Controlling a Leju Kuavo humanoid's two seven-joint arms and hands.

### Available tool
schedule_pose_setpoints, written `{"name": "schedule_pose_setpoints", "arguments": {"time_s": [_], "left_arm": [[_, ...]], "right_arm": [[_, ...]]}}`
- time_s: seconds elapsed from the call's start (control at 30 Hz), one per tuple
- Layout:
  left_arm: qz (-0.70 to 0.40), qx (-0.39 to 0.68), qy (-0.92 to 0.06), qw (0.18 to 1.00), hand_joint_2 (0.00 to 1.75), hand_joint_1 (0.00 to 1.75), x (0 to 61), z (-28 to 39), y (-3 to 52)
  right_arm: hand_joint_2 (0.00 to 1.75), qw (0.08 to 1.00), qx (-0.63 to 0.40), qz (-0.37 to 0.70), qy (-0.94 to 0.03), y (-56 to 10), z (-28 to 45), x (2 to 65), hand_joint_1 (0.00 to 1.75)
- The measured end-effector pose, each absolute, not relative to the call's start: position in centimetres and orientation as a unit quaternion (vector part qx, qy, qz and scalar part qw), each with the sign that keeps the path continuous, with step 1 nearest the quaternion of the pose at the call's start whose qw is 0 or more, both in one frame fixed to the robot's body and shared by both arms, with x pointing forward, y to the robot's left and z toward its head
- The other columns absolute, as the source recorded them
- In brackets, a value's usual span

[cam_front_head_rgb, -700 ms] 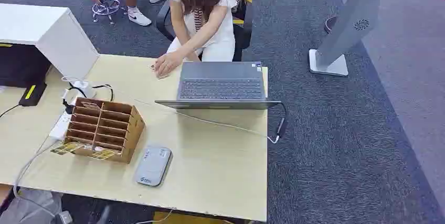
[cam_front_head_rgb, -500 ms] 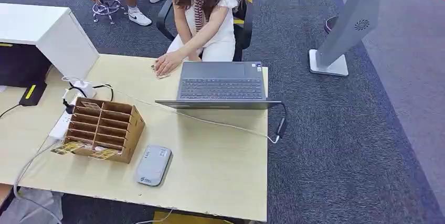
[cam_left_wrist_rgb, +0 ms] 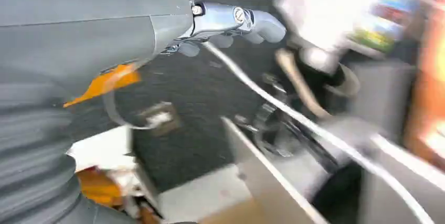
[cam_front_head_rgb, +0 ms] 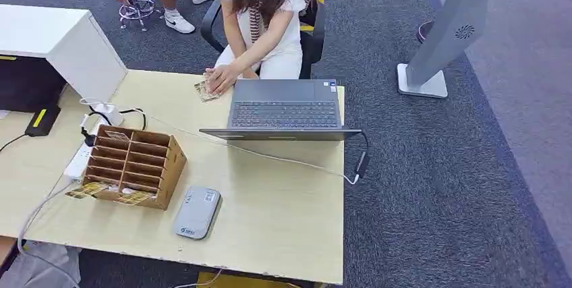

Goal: Pass the card to the sensor for recognition and then transmit it.

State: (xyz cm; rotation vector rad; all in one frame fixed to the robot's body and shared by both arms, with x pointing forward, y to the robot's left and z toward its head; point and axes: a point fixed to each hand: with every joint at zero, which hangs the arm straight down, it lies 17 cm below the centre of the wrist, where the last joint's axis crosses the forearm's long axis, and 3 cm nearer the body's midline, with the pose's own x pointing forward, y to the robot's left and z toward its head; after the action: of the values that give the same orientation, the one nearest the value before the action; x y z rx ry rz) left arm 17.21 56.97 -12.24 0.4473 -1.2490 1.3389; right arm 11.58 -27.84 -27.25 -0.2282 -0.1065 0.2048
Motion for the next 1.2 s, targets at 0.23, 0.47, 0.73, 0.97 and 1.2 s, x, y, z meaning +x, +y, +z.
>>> {"name": "schedule_pose_setpoints", "arguments": {"time_s": [0.23, 0.47, 0.73, 0.97, 1.2], "left_arm": [[0.46, 0.219, -0.68, 0.527, 1.75, 0.0, 23.1, -0.1, 56.4], [0.4, 0.211, -0.779, 0.435, 1.75, 0.0, 25.3, 11.2, 53.6], [0.378, 0.198, -0.81, 0.403, 1.75, 0.0, 25.6, 15.2, 52.0], [0.302, 0.233, -0.829, 0.408, 1.75, 0.0, 27.4, 18.5, 49.9], [-0.089, 0.531, -0.73, 0.421, 1.75, 0.0, 38.3, 22.3, 43.6]], "right_arm": [[1.75, 0.986, -0.109, 0.111, -0.063, -28.1, -27.4, 11.0, 0.0], [1.75, 0.985, -0.108, 0.115, -0.061, -28.2, -27.5, 10.9, 0.0], [1.75, 0.986, -0.109, 0.115, -0.06, -28.3, -27.5, 10.8, 0.0], [1.75, 0.985, -0.112, 0.123, -0.049, -28.4, -27.5, 10.5, 0.0], [1.75, 0.979, -0.096, 0.174, -0.05, -27.6, -27.1, 12.1, 0.0]]}}
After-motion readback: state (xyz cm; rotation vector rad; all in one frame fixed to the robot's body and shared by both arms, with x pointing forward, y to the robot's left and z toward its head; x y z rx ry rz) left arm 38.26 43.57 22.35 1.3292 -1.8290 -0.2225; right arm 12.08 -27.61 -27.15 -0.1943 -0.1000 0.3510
